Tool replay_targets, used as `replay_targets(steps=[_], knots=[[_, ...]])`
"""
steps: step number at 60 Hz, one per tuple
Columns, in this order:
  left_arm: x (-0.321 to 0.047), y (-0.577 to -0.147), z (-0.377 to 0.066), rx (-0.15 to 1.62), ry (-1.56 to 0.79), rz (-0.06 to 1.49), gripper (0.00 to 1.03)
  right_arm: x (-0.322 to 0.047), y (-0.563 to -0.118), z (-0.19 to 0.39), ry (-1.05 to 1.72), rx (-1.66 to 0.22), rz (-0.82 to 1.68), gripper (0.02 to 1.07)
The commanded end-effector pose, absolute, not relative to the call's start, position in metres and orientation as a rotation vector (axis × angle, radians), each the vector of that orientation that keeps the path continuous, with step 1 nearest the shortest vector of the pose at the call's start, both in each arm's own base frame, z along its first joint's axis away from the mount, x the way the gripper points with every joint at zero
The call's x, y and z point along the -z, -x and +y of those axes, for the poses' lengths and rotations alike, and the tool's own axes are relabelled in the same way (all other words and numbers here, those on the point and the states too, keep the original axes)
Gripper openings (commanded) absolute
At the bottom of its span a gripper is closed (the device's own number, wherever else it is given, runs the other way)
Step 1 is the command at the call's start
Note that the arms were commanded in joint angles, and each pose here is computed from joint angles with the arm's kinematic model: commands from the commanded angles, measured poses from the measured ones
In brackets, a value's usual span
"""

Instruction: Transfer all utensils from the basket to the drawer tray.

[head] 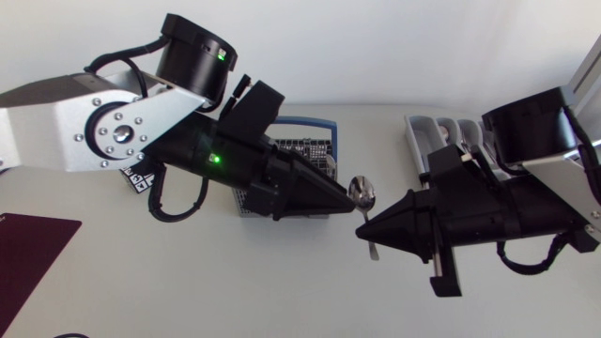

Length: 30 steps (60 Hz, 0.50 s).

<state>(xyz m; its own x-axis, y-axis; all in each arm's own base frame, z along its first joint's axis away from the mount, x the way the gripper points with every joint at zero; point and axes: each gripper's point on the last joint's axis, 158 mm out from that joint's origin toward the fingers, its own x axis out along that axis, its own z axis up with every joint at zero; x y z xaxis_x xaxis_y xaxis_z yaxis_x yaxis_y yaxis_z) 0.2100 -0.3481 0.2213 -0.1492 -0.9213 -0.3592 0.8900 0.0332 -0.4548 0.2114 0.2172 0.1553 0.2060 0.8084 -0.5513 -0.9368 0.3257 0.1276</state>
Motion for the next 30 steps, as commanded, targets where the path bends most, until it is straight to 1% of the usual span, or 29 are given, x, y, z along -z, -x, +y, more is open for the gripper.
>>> replay_targets(steps=[1,10,15,18,21,30], knots=[[-0.234,-0.219,-0.344,1.547,0.061,0.646,0.72,-0.153,-0.220,0.203,0.279,-1.193,0.588,0.08],[-0.244,-0.252,-0.336,1.437,0.111,0.600,0.75,-0.138,-0.236,0.175,0.313,-1.114,0.619,0.08],[-0.247,-0.275,-0.332,1.348,0.141,0.582,0.75,-0.128,-0.243,0.160,0.360,-1.063,0.628,0.08],[-0.247,-0.281,-0.332,1.322,0.137,0.568,0.75,-0.124,-0.250,0.149,0.375,-1.028,0.629,0.08],[-0.241,-0.292,-0.332,1.264,0.129,0.574,0.75,-0.118,-0.260,0.134,0.414,-0.976,0.630,0.08],[-0.227,-0.307,-0.334,1.179,0.093,0.576,0.75,-0.098,-0.289,0.083,0.528,-0.822,0.639,0.08]])
